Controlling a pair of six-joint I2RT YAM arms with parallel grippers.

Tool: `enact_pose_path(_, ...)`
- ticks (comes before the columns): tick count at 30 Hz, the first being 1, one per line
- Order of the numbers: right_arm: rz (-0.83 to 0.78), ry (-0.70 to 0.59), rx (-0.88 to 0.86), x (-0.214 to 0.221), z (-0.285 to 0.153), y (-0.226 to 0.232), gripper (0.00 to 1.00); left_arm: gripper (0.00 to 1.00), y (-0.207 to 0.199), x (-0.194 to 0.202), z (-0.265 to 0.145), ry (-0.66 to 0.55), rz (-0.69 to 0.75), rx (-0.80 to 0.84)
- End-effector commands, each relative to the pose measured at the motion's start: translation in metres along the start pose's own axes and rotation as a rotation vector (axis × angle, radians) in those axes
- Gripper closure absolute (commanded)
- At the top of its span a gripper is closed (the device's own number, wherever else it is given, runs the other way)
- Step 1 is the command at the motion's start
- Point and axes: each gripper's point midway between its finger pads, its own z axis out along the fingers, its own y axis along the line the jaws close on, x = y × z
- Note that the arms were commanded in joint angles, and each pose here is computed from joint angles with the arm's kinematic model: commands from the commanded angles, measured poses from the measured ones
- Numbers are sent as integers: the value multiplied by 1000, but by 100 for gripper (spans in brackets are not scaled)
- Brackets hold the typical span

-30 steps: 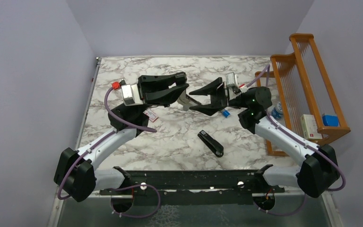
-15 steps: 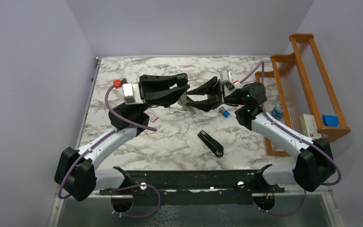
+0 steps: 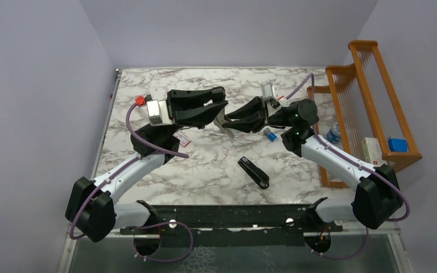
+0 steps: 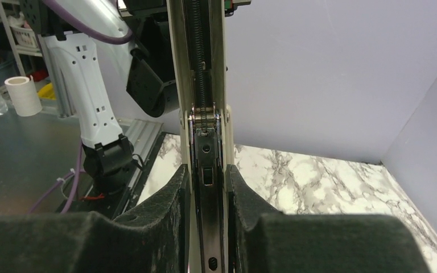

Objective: Load the staples into the stapler
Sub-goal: Open the stapler at the center of the board.

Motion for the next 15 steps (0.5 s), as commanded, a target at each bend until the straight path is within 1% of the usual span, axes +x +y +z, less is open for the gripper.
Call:
enact_pose_path(1, 22, -58, 52, -21, 2, -2, 99, 100, -19, -93, 2, -322, 270, 1)
enact_pose_path(4, 40, -94, 57, -31, 1, 1, 99, 100, -8, -104, -8, -362, 285, -99)
enact_pose_path(7, 40, -128, 61, -44, 1, 3, 99, 99, -3, -110, -15, -385, 288, -158)
enact_pose_path(8, 39, -136, 69, -48, 1, 3, 99, 94, 0, -112, -19, -395, 286, -186)
enact_pose_path(9, 35, -141, 70, -51, 1, 3, 99, 88, 2, -114, -22, -404, 283, -207)
enact_pose_path(13, 29, -143, 69, -59, 1, 5, 99, 80, 4, -120, -31, -420, 296, -255)
enact_pose_path(15, 28, -148, 69, -63, 1, 5, 99, 75, 5, -122, -34, -425, 299, -270)
